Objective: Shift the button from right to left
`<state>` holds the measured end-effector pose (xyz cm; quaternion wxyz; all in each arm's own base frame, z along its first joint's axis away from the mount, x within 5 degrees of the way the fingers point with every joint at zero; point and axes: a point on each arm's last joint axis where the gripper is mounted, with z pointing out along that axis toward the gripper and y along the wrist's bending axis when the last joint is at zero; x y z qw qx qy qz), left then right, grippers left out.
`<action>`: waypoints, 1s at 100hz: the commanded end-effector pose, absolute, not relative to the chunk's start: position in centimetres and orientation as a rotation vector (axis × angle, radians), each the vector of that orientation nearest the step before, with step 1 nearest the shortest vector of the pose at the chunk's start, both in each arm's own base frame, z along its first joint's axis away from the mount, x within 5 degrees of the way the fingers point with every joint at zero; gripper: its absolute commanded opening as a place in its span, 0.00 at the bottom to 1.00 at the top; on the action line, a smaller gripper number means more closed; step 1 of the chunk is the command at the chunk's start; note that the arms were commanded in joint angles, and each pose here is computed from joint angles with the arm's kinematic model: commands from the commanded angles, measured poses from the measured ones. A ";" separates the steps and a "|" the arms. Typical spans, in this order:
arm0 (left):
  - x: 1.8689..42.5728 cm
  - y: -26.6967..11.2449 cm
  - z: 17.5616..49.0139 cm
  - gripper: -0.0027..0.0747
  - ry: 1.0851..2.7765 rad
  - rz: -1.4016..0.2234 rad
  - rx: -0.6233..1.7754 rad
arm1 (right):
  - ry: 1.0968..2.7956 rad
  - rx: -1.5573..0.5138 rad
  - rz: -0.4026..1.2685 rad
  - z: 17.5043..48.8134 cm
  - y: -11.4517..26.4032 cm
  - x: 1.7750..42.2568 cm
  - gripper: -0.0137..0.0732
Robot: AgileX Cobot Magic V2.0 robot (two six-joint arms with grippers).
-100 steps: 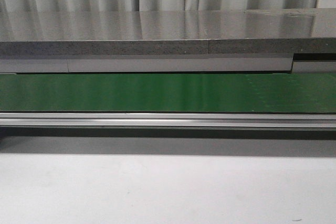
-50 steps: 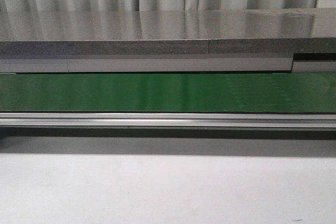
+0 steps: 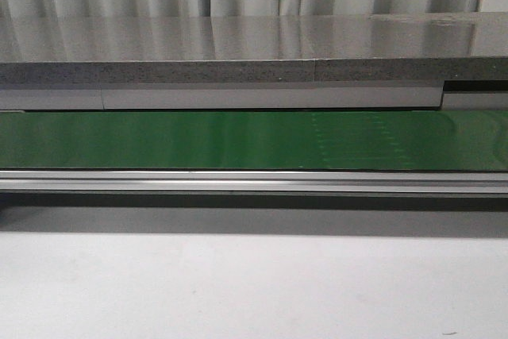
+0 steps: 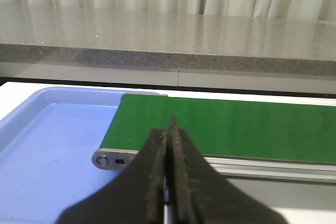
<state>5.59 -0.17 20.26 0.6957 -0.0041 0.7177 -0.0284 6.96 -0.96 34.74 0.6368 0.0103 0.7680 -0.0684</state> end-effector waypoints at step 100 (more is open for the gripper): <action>5.6 -0.2 19.6 0.01 1.541 -0.086 -0.014 | 2.413 0.556 -0.324 33.7 -12.2 21.3 0.81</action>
